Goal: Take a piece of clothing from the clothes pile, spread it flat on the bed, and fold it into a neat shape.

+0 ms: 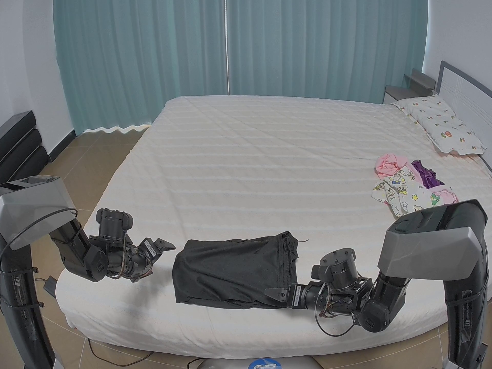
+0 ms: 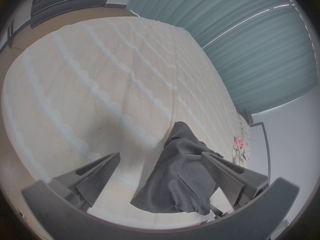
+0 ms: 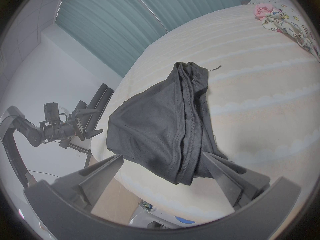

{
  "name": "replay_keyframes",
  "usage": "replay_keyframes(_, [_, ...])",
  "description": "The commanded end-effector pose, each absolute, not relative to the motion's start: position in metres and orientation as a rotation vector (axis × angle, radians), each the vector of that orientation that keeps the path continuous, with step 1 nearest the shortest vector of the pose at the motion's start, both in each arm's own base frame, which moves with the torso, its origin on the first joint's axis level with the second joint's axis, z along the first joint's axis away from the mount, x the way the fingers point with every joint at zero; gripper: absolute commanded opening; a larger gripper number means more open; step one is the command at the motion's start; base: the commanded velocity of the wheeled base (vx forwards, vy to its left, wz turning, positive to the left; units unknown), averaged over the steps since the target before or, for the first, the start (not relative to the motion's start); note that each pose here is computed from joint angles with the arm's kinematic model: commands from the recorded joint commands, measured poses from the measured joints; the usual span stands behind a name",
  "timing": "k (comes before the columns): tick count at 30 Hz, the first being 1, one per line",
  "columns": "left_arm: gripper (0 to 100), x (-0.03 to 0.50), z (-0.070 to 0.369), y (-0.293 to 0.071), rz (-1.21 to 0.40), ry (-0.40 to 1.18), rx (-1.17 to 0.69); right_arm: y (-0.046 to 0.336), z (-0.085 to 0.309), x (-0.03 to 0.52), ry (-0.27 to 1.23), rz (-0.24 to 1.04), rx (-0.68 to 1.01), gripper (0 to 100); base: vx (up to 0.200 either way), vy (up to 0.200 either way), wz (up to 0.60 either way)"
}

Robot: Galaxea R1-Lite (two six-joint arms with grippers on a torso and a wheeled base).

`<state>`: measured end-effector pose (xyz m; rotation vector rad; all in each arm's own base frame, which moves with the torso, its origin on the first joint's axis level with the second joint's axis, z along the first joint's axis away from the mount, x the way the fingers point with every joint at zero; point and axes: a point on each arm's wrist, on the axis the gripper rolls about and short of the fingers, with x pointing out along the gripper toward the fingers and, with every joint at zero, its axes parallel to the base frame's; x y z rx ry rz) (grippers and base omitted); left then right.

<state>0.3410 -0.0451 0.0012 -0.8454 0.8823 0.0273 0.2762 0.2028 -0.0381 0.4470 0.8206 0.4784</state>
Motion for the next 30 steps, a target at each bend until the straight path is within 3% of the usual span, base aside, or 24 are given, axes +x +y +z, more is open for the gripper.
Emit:
replay_keyframes(1, [100, 0.341, 0.001, -0.045, 0.029, 0.883, -0.846, 0.202, -0.047, 0.279, 0.836, 0.466, 0.443, 100, 0.0, 0.0, 0.0])
replay_keyframes(6, [100, 0.341, 0.002, -0.044, 0.027, 0.88, -0.849, 0.203, -0.048, 0.279, 0.84, 0.464, 0.44, 100, 0.0, 0.0, 0.0])
replay_keyframes(7, [100, 0.341, 0.001, -0.044, 0.028, 0.881, -0.849, 0.203, -0.048, 0.279, 0.842, 0.465, 0.44, 0, 0.0, 0.0, 0.0])
replay_keyframes(30, [100, 0.342, 0.002, -0.043, 0.037, 0.877, -0.87, 0.173, -0.027, 0.26, 0.876, 0.394, 0.384, 0, 0.0, 0.0, 0.0])
